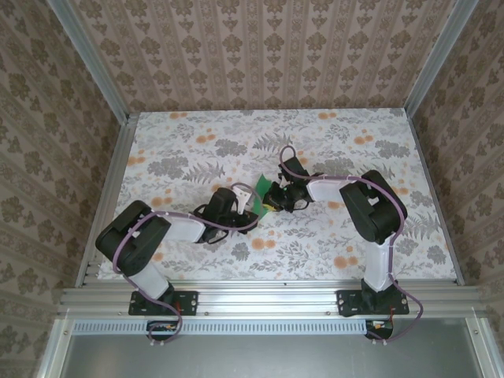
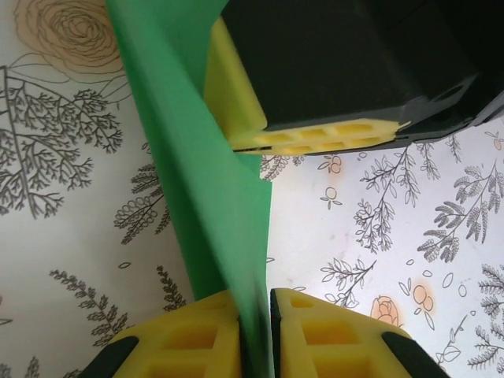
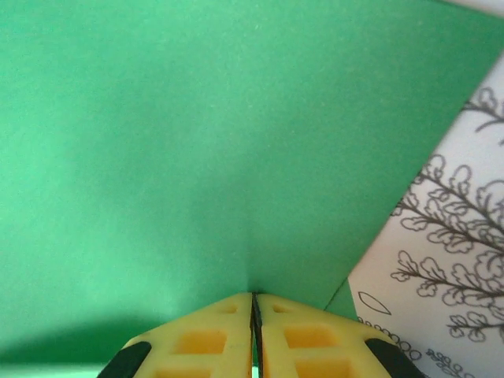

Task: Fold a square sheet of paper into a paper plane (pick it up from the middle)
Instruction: Fold the wing for the fifth time at the center of the table.

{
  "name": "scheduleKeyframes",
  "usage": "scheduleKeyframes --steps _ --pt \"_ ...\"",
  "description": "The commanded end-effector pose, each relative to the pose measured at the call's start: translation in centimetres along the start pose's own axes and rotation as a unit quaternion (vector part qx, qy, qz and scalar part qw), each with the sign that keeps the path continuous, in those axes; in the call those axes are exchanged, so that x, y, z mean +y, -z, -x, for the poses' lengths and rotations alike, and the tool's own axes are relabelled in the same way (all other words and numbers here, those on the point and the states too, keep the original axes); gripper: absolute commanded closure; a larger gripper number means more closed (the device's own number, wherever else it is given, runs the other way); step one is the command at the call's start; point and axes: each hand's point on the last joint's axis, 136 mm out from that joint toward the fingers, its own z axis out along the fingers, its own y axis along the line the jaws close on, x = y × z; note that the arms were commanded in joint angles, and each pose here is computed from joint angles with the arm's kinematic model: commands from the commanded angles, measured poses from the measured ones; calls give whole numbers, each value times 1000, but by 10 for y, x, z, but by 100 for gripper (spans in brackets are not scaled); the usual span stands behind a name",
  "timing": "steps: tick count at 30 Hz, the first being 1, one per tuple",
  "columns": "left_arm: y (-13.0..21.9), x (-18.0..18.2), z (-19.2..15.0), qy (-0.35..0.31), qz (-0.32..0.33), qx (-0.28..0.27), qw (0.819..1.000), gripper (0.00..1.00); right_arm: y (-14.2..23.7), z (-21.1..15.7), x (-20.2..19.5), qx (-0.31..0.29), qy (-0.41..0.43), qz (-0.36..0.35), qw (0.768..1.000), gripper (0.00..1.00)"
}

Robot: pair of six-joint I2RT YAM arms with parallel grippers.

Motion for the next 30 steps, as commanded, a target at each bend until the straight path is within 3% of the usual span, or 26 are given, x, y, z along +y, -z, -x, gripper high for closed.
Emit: scheduleKeyframes --steps 1,8,21,30 --pt "5 6 2 17 15 -20 1000 82 -5 -1 -46 -24 -62 -76 995 88" --pt "11 14 1 14 40 -27 999 82 -5 -4 -48 -16 -66 -81 994 88" --pt "16 12 8 36 34 -46 998 70 -6 -7 -51 -10 -61 -86 994 88" --pt "14 21 6 42 54 -45 997 81 -6 -8 -54 -9 -61 -90 994 89"
